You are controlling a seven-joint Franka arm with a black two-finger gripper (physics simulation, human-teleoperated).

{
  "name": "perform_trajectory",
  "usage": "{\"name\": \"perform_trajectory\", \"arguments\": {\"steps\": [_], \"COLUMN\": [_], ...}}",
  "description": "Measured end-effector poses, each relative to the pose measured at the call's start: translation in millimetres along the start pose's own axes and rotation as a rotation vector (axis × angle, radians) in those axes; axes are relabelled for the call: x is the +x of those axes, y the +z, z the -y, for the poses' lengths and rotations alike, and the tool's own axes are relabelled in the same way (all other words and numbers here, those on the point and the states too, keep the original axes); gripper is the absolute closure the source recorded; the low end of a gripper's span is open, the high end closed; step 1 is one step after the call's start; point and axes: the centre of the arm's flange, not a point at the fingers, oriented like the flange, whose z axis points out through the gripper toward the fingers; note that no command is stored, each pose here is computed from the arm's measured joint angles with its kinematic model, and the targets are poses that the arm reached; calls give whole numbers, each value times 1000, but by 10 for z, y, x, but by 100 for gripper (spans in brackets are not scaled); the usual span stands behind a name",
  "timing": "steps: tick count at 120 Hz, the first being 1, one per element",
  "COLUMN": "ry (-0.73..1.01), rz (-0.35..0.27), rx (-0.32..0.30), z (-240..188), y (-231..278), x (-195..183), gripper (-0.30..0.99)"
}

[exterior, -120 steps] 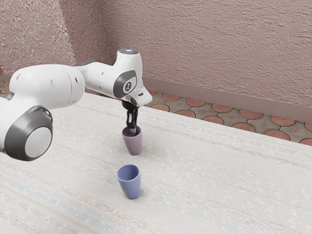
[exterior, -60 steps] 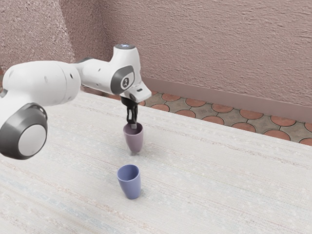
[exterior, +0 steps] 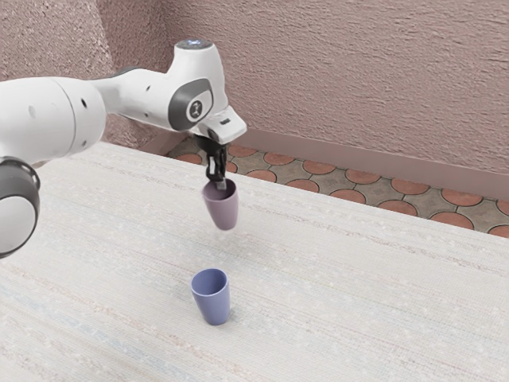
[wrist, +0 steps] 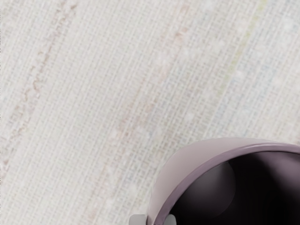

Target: Place the left cup onto the right cup

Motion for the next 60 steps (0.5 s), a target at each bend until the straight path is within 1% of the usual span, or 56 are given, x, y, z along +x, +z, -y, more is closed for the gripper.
{"name": "perform_trajectory", "arguments": {"steps": [34, 60], "ry": [10, 2], "rz": [-24, -9], "rx": [-15, -54], "z": [-351, -553], "y": [-316, -229], "x": [88, 93], "gripper": [79, 79]}}
